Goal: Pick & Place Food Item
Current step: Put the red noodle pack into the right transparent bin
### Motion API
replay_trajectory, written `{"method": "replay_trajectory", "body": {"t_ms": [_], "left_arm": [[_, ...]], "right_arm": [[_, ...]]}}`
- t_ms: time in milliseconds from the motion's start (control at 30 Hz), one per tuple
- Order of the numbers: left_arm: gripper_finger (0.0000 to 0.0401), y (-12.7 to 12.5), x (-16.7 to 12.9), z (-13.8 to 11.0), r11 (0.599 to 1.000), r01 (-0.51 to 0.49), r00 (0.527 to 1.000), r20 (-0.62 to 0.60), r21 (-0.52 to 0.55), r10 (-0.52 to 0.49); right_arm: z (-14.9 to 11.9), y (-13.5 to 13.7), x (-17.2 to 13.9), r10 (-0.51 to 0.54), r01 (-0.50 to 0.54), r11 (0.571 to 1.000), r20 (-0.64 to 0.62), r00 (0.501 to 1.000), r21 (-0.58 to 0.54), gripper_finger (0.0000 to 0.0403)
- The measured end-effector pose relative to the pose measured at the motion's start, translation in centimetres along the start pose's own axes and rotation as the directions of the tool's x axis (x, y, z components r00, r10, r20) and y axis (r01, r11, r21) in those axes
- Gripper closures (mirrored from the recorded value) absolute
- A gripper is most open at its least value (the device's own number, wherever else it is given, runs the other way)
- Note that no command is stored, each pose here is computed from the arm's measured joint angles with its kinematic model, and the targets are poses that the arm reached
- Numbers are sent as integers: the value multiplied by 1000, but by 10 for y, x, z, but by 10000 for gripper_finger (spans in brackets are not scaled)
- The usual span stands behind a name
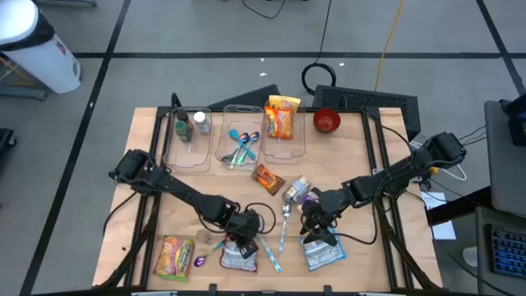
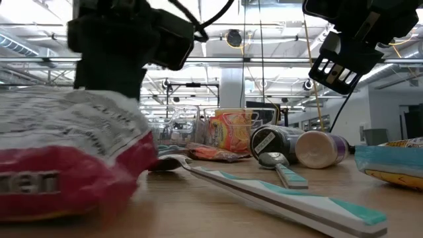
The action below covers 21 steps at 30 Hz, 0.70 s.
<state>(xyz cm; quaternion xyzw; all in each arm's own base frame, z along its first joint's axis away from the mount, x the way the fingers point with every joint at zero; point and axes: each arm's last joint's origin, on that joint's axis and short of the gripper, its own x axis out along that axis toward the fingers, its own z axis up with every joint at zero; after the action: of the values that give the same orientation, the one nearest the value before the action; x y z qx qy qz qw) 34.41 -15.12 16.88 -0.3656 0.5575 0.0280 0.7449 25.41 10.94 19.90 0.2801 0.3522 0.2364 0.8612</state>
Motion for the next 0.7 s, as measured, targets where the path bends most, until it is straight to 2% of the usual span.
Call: {"method": "replay_trajectory", "body": {"t_ms": [233, 467, 600, 700], "left_arm": [[398, -20, -23, 19, 996, 74, 994, 77, 57, -78], [399, -45, -51, 37, 987, 92, 972, 205, 130, -118], [400, -56, -63, 43, 983, 80, 952, 278, 166, -124], [400, -63, -71, 48, 980, 82, 935, 326, 181, -139]], "right_arm": [[3, 0, -1, 11, -10, 1000, 19, 1000, -8, 234], [16, 4, -8, 69, -64, 997, 129, 989, -46, 234], [23, 6, -20, 63, -52, 996, 173, 983, -72, 234], [27, 10, -30, 20, 2, 996, 249, 968, -90, 234]]}}
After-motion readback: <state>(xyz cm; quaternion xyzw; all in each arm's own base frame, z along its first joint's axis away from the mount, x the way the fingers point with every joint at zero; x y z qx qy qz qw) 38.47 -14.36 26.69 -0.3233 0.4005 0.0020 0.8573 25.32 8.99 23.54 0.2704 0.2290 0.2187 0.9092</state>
